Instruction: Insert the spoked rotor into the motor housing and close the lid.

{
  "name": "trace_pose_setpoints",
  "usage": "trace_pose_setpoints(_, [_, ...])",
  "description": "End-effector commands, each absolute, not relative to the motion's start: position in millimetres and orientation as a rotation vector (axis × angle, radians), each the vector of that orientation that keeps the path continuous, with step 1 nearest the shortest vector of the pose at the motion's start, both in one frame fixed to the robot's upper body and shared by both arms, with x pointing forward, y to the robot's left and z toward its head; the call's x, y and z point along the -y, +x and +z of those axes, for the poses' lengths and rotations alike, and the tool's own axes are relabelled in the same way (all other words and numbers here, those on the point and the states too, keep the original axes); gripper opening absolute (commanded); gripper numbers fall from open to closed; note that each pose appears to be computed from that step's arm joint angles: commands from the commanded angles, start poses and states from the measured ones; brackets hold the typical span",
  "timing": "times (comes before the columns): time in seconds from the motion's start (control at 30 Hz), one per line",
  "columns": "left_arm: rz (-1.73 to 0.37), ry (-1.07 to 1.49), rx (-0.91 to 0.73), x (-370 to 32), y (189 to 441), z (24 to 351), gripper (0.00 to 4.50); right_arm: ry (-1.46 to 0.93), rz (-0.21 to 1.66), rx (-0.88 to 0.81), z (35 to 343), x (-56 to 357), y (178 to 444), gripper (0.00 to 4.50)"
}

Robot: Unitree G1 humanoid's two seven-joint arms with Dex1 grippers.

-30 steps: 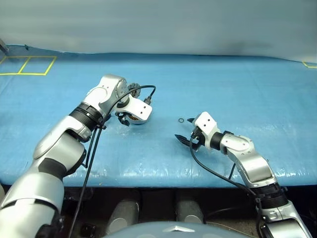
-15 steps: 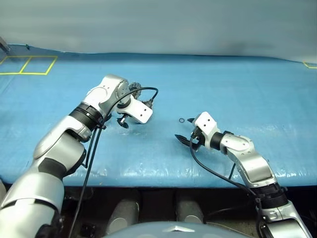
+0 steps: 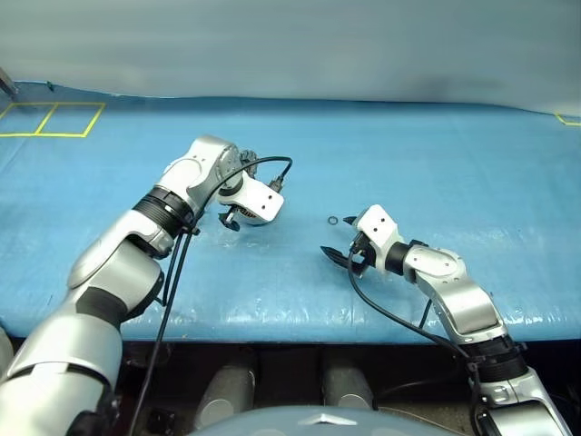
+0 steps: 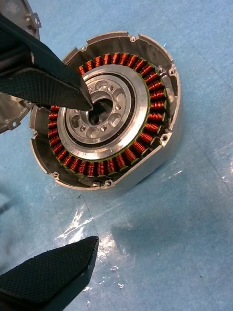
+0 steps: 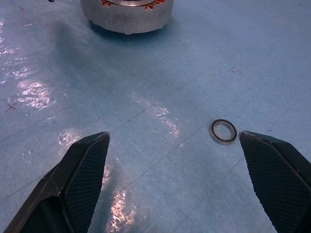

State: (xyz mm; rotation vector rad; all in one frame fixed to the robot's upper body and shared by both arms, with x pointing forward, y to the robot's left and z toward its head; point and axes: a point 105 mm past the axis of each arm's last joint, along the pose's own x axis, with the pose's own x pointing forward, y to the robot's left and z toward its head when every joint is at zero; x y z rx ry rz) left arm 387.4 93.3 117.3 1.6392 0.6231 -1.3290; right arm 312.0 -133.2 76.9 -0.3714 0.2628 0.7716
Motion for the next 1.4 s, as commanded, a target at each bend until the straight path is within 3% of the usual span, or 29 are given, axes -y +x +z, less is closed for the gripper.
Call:
trace_pose_setpoints(0.03, [-1.322,1.631,-0.598,-88.0,388.8,121.2,4.49,-0.380,0.769,-0.221,86.0,131.8,311.8,4.50])
trace_pose_setpoints(0.6, [-1.332,1.624,-0.624,-86.5,389.0,103.1,4.49,-0.375,0.749,-0.208,86.8,132.4,311.0,4.50])
trace_pose_setpoints(0.7, [-1.342,1.629,-0.612,-85.8,388.8,102.1,3.97,-0.373,0.746,-0.206,86.8,131.9,311.1,4.50])
trace_pose_setpoints(0.83, [-1.308,1.629,-0.613,-87.1,392.6,102.2,2.61,-0.373,0.743,-0.205,86.9,132.0,311.4,4.50])
trace_pose_setpoints(0.93, [-1.314,1.637,-0.614,-89.1,392.8,101.5,2.61,-0.373,0.741,-0.203,87.1,131.7,311.8,4.50])
trace_pose_setpoints(1.03, [-1.320,1.641,-0.612,-91.8,392.6,101.8,2.19,-0.375,0.737,-0.201,87.7,131.8,312.3,4.50])
trace_pose_setpoints(1.17, [-1.322,1.628,-0.600,-92.8,392.3,105.0,2.19,-0.375,0.738,-0.203,87.8,132.4,311.5,4.50])
trace_pose_setpoints(1.4, [-1.425,1.625,-0.435,-80.1,379.1,121.3,2.19,-0.370,0.732,-0.213,86.3,136.4,307.9,4.50])
